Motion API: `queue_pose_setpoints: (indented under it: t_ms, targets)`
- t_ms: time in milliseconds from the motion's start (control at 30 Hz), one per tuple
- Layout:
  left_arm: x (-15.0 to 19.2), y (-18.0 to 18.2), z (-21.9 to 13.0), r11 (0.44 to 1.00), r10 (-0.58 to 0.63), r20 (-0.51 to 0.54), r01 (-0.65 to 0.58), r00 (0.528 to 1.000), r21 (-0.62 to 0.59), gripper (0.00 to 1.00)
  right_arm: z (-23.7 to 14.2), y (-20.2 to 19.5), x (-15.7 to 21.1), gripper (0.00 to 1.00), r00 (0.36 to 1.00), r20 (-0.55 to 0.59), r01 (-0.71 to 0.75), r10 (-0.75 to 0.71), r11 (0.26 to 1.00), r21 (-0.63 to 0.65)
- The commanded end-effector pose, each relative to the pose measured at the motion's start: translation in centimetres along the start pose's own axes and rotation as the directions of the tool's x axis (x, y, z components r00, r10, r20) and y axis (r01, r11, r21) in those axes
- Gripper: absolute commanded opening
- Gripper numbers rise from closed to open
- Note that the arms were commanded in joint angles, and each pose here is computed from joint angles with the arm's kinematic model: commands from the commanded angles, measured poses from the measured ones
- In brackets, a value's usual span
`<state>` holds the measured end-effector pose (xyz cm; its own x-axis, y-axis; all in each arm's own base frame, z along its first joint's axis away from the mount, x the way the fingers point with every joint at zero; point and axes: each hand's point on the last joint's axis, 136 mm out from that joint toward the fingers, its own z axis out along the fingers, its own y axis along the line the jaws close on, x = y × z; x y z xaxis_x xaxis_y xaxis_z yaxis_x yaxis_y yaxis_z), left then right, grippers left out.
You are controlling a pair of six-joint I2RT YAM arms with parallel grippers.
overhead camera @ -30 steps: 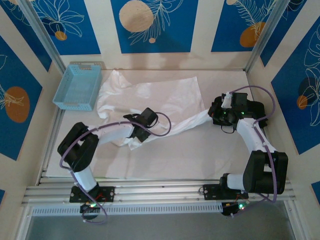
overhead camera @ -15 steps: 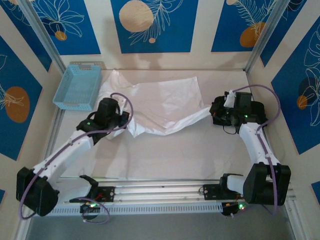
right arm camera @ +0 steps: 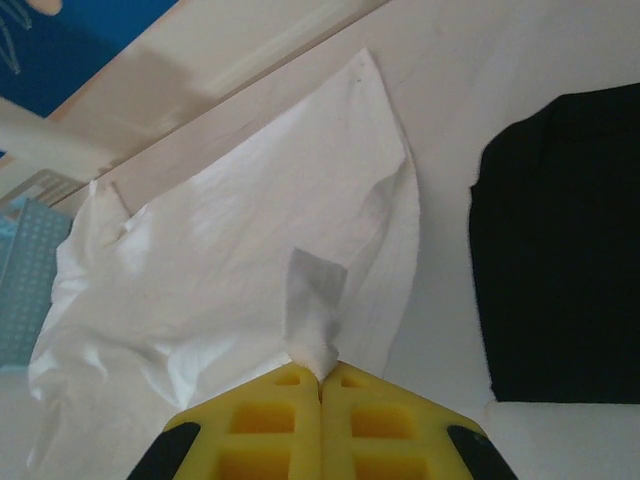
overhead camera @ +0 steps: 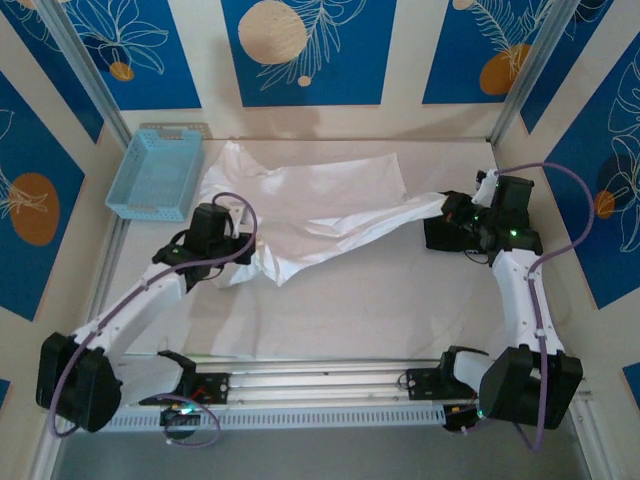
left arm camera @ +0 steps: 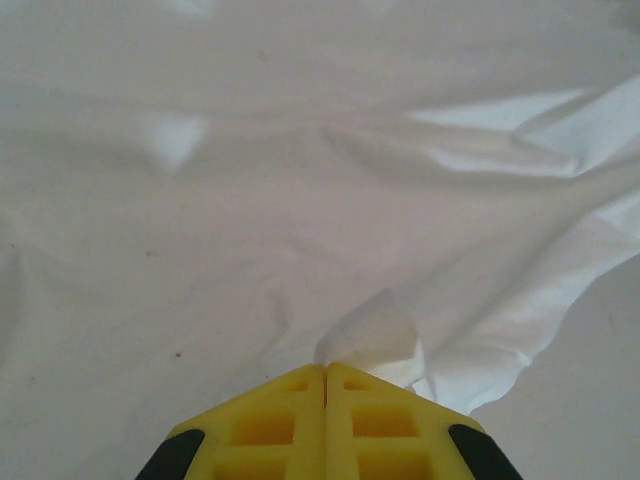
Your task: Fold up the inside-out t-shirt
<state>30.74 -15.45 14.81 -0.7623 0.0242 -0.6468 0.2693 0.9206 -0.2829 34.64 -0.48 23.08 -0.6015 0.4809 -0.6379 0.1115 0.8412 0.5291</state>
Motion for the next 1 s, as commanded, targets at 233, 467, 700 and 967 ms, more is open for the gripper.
queue_pose_setpoints:
  t_ms: [233, 467, 700, 967]
  targets:
    - [0.5, 2.0, 2.9, 0.986, -0.152, -0.003, 0.151, 0.988, 0.071, 0.00, 0.9, -2.4, -1.0, 0.00, 0.999, -0.005, -0.034, 0.035, 0.997, 0.073]
    - [-4.0, 3.2, -2.8, 0.982, -0.188, 0.262, 0.185, 0.947, 0.038, 0.00, -0.5, 1.9, -1.1, 0.00, 0.999, 0.019, 0.028, -0.026, 0.996, -0.081]
    - [-12.3, 1.1, -17.1, 0.995, -0.084, 0.620, 0.102, 0.780, 0.007, 0.00, -8.1, 7.8, -5.5, 0.00, 0.973, 0.206, 0.137, -0.103, 0.978, -0.159]
    - [-17.5, -2.5, -34.3, 0.992, 0.110, 0.815, -0.015, 0.569, -0.124, 0.00, -20.6, 14.1, -8.6, 0.00, 0.866, 0.442, 0.316, -0.235, 0.941, -0.118]
